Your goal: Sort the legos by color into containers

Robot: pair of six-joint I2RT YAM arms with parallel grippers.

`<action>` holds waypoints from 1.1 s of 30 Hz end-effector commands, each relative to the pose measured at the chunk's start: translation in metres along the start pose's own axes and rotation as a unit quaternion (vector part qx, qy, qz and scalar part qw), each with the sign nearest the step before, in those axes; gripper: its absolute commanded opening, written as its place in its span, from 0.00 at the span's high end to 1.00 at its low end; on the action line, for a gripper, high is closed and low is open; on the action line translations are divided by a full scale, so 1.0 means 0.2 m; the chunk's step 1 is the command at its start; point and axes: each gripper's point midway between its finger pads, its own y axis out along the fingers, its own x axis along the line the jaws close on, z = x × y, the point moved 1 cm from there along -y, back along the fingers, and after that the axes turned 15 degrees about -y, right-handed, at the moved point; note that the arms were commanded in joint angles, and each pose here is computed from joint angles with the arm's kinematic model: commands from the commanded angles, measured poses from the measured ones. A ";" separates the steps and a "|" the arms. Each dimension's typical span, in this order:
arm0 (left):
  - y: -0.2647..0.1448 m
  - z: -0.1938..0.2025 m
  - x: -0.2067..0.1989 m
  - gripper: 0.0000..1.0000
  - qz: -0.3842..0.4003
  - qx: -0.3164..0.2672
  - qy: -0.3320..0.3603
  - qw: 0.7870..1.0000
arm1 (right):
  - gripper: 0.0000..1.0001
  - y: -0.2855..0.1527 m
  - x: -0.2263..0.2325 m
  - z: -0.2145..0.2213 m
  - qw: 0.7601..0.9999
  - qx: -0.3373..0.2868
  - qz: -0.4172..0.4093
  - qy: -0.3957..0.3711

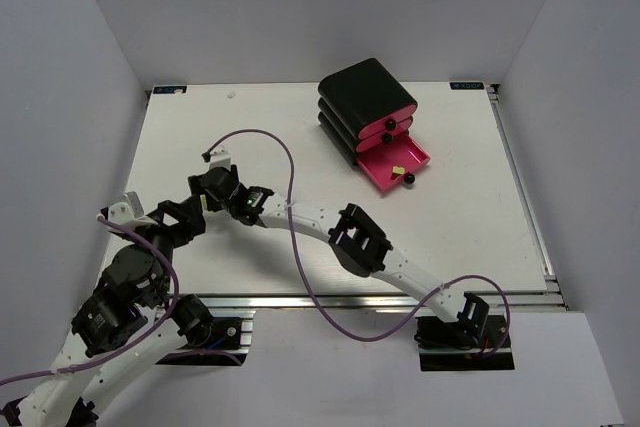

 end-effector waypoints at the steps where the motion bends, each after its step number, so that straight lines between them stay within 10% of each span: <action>1: 0.01 0.02 -0.01 0.08 -0.002 0.006 0.011 1.000 | 0.14 0.02 -0.03 -0.11 0.999 -0.045 0.024 0.000; 33: 0.01 0.02 -0.02 0.08 0.008 0.008 0.009 1.000 | 0.58 -0.17 -0.41 0.02 0.997 0.042 0.010 -0.071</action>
